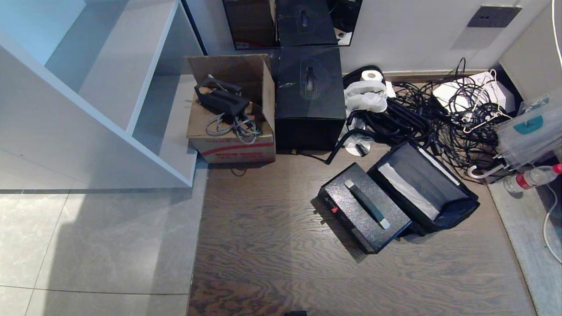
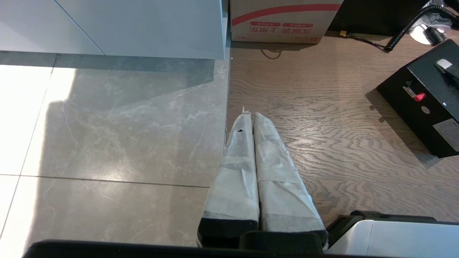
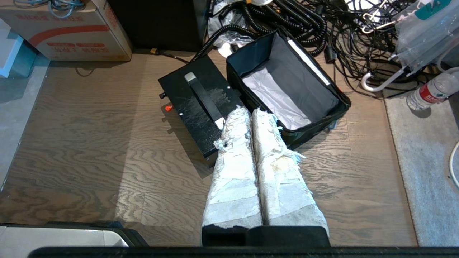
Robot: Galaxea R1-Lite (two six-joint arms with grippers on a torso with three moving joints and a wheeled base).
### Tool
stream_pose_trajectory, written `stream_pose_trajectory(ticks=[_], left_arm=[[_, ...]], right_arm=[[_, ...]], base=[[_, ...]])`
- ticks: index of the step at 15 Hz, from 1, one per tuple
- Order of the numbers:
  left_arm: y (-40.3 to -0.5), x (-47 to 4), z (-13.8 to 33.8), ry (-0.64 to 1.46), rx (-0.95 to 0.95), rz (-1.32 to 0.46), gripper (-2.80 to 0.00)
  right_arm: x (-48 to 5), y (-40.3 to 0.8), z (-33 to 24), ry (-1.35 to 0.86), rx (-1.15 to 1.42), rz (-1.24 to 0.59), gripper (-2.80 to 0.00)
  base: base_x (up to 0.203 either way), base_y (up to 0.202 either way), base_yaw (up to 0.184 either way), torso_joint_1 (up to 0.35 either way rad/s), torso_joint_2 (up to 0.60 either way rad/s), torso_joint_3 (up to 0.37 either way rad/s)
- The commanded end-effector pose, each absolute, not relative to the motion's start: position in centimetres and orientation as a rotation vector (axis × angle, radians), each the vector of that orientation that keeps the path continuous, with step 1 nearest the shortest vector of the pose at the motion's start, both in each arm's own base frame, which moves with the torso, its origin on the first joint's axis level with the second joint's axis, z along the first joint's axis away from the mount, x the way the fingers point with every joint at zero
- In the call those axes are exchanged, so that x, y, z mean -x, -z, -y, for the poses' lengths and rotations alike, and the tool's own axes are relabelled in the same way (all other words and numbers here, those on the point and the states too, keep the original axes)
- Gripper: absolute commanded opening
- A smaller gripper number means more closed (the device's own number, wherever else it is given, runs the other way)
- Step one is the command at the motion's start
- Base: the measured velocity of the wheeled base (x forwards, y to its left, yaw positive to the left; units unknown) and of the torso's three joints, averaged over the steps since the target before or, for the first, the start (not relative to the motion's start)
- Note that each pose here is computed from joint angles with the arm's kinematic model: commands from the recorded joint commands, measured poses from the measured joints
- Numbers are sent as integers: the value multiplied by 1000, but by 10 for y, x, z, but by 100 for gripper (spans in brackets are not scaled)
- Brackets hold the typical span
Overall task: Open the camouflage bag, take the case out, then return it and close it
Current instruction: Grip the handle again
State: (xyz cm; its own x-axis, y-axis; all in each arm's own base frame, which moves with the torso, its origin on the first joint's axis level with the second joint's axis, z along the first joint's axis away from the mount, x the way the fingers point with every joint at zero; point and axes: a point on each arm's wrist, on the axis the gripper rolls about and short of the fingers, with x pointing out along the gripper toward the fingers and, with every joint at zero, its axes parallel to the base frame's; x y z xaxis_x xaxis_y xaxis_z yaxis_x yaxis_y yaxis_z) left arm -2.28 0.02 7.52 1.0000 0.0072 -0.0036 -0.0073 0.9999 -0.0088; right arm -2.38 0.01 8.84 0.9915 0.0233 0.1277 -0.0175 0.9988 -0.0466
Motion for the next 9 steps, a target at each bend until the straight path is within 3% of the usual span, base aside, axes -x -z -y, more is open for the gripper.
stream_pose_trajectory(ticks=[1,9], left_arm=[[-75,23,0,-8,9,-3,-280],[-75,23,0,-8,9,-3,-280]], right_arm=[[20,-77,0,-23,46,86,-280],[20,-77,0,-23,46,86,-280]], base=[[0,0,0,0,0,0],[0,0,0,0,0,0]])
